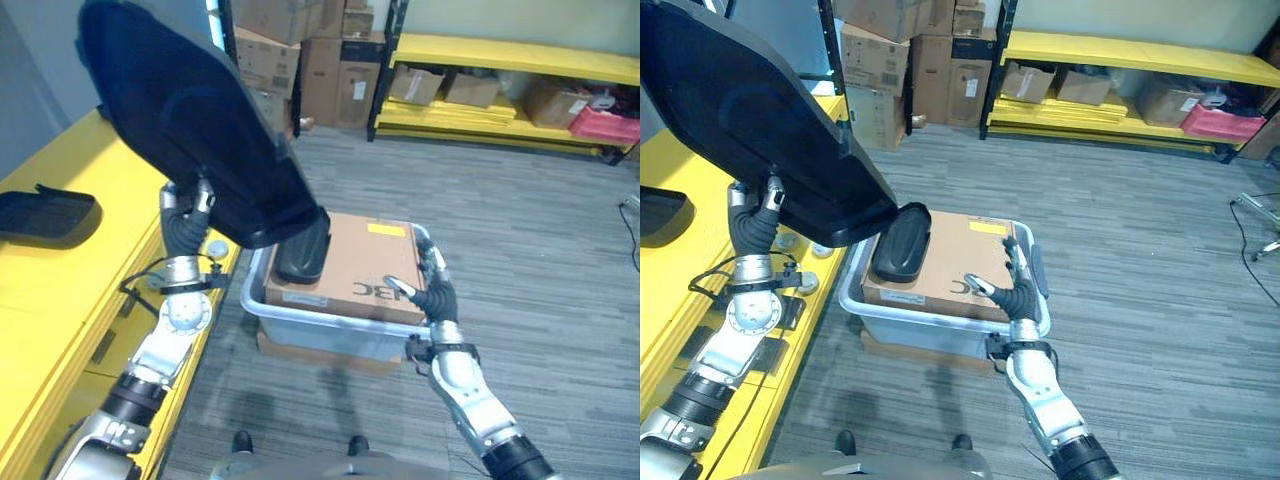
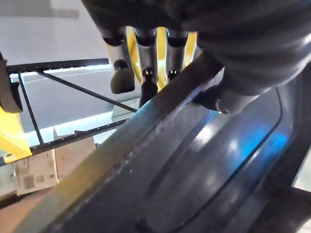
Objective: Move parts from the plastic box to the shelf.
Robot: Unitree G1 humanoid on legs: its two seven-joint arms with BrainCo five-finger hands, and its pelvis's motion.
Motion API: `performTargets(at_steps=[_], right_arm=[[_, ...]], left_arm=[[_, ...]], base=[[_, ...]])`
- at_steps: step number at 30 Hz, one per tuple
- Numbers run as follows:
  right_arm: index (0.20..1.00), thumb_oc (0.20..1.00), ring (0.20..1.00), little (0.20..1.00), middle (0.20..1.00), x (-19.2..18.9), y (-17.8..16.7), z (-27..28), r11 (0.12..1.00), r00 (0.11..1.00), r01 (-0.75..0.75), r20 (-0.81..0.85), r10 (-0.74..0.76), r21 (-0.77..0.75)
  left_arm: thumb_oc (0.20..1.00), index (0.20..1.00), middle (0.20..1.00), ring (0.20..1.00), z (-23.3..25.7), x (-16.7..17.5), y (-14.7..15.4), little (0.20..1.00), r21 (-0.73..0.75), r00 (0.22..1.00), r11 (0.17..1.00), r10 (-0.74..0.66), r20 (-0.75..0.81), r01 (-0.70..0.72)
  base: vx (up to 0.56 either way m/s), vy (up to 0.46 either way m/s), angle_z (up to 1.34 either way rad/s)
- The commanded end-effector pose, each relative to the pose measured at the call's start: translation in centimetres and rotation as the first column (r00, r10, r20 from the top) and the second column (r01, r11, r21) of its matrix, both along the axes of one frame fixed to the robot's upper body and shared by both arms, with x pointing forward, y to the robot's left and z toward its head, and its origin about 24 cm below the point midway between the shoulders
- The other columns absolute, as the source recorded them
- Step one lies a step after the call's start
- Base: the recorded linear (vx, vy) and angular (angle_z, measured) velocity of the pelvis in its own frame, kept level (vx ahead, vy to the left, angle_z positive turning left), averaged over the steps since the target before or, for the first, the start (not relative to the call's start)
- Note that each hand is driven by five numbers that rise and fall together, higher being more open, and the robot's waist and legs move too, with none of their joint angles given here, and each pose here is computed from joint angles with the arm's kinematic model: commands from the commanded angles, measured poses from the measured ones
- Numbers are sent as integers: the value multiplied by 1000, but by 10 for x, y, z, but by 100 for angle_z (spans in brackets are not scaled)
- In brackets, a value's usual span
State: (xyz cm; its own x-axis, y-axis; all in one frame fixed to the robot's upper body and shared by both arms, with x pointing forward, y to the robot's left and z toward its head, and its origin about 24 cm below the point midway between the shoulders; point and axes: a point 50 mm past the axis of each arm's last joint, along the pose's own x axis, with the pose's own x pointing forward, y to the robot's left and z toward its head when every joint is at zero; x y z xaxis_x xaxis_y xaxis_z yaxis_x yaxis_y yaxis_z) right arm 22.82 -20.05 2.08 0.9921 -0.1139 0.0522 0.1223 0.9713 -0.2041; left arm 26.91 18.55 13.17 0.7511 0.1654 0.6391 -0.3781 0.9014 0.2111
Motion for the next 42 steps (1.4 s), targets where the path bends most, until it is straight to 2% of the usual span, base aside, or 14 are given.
performTargets(at_steps=[1,3,5,7,8,9,11,12,15,18,24,32,36,42], right_arm=[[1000,1000,1000,1000,1000,6,6,-12,982,974,-185,-126,189,48],[1000,1000,1000,1000,1000,-10,-1,-46,978,929,-198,-304,210,70],[1000,1000,1000,1000,1000,-46,-9,-98,968,784,-231,-572,243,96],[1000,1000,1000,1000,1000,-67,-13,-122,968,674,-212,-698,243,132],[1000,1000,1000,1000,1000,-81,-16,-137,974,613,-175,-758,224,146],[1000,1000,1000,1000,1000,-81,-16,-137,973,614,-176,-757,225,146],[1000,1000,1000,1000,1000,-110,-22,-161,985,459,-68,-871,174,160],[1000,1000,1000,1000,1000,-141,-27,-178,989,296,27,-947,128,142],[1000,1000,1000,1000,1000,-169,-32,-186,984,169,152,-983,70,96],[1000,1000,1000,1000,1000,-183,-43,-187,956,111,287,-993,24,56],[1000,1000,1000,1000,1000,-185,-51,-186,955,54,295,-998,15,30],[1000,1000,1000,1000,1000,-178,-49,-186,961,94,266,-994,53,77],[1000,1000,1000,1000,1000,-178,-49,-186,944,110,315,-992,69,100],[1000,1000,1000,1000,1000,-167,-46,-185,970,73,217,-993,98,111]], left_arm=[[200,200,200,200,37,-1,14,200,44,976,998,34,214,-45],[200,200,200,200,41,-6,23,200,43,972,997,52,231,-64],[200,200,200,200,51,-19,32,200,46,964,996,66,259,-81],[200,200,200,200,55,-24,33,200,54,962,995,65,266,-82],[200,200,200,200,58,-27,34,200,53,963,996,52,266,-68],[200,200,200,200,58,-27,34,200,54,963,996,52,265,-68],[200,200,200,200,62,-31,34,200,45,967,999,11,253,-23],[200,200,200,200,63,-34,32,200,53,971,998,-50,235,39],[200,200,200,200,63,-36,29,200,61,970,993,-116,213,105],[200,200,200,200,65,-40,22,200,91,945,965,-258,199,245],[200,200,200,200,74,-48,21,200,203,890,900,-421,175,386],[200,200,200,200,95,-31,-12,200,269,804,808,-573,157,524],[200,200,200,200,97,-25,-28,200,253,771,776,-621,145,577],[200,200,200,200,81,-23,-16,200,147,848,848,-523,81,509]], base=[[38,-15,-8],[53,-32,-7],[66,-80,-2],[48,-81,12],[32,-55,25],[46,-53,28],[52,-40,53],[63,-11,79],[94,38,126],[19,131,182],[55,221,87],[60,20,83],[66,-261,142],[24,-211,93]])
